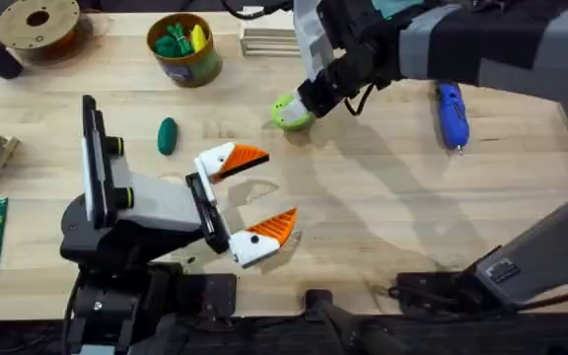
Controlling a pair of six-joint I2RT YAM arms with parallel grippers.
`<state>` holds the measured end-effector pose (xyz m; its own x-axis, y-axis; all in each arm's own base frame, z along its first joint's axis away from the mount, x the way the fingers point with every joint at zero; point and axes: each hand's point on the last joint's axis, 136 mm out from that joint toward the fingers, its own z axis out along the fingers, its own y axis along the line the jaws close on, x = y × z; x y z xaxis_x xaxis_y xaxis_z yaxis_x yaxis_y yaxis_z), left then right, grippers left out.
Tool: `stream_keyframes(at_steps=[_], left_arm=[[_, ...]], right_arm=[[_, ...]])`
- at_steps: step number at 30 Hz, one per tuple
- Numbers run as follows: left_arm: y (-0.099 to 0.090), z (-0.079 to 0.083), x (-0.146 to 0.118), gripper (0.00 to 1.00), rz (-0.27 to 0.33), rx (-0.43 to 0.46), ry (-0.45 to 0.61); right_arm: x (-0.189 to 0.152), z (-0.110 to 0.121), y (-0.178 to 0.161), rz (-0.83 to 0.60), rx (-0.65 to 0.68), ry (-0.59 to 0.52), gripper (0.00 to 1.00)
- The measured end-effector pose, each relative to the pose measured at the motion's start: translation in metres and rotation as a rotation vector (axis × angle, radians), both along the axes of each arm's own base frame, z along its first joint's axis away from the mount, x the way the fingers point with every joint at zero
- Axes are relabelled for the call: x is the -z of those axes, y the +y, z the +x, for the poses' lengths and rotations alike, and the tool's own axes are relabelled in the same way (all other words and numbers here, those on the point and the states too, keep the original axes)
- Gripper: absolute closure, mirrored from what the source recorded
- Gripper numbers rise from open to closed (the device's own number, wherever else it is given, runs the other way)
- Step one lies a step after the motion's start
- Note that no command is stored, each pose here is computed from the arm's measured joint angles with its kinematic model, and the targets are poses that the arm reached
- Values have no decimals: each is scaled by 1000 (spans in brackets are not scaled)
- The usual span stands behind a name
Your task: Pick up the gripper from the table and insert it into the empty holder that is missing its gripper. Then pick up a screw, insert it into the mounting hole, and use the screwdriver to tighten it. Finally, clean up the table by picking up the vegetable and placing it into the bucket.
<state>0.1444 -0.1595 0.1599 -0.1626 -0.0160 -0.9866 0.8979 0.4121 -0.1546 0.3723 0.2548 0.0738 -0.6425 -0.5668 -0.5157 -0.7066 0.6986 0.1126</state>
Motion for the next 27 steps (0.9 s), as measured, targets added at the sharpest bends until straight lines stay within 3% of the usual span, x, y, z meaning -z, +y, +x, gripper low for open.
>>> stream_keyframes(at_steps=[27], left_arm=[[0, 0, 0, 15, 0, 0, 0]], right_arm=[[10, -4, -3, -26, 1, 41, 409]])
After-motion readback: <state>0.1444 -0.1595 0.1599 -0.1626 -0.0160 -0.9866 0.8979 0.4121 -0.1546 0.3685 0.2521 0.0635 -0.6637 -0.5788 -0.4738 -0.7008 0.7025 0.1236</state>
